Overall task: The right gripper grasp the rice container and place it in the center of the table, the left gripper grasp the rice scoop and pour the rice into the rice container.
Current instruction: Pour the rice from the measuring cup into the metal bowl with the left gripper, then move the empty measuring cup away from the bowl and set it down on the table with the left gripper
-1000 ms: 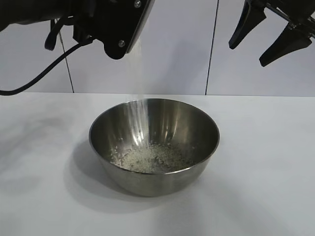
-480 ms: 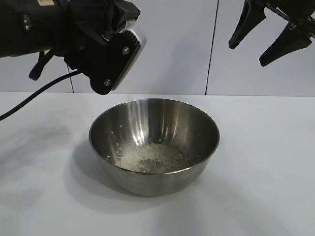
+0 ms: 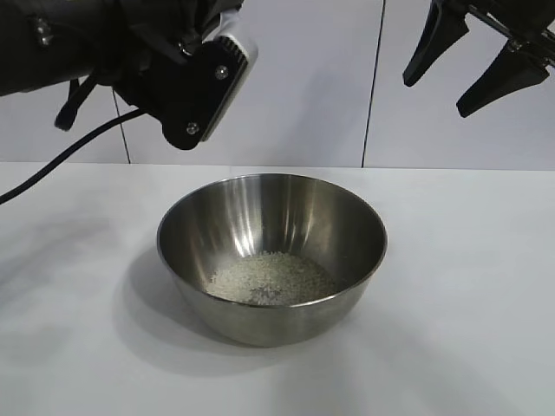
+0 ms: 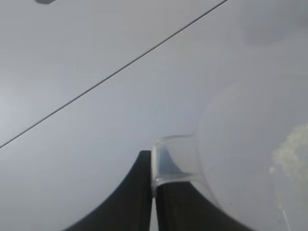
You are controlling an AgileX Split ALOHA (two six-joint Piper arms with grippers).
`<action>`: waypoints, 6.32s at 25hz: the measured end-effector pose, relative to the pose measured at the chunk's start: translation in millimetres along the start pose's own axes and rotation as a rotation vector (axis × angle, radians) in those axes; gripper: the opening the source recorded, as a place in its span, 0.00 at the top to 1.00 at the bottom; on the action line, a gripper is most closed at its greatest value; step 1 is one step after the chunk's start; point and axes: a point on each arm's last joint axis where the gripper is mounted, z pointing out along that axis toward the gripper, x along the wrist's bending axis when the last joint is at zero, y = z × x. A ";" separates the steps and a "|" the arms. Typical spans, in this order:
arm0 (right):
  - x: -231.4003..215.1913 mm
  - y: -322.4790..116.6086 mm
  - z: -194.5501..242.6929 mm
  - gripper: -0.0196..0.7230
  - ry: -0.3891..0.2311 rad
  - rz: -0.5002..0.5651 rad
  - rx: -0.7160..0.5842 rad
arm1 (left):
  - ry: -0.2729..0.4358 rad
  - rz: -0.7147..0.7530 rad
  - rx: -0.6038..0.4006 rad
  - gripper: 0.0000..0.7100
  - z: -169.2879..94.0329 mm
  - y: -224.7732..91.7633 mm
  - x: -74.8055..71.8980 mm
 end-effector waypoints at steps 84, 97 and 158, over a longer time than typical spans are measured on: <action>0.3 -0.3 0.0 0.37 0.003 0.002 0.003 | -0.079 -0.562 0.140 0.99 -6.0 0.0 -6.2; 0.2 0.3 0.0 0.37 0.002 0.002 -0.003 | -0.262 -1.229 0.262 1.00 -14.5 -24.4 -3.0; 0.2 0.2 0.0 0.37 0.003 -0.020 -0.002 | -0.272 -2.150 0.901 1.00 -123.3 -24.7 -204.8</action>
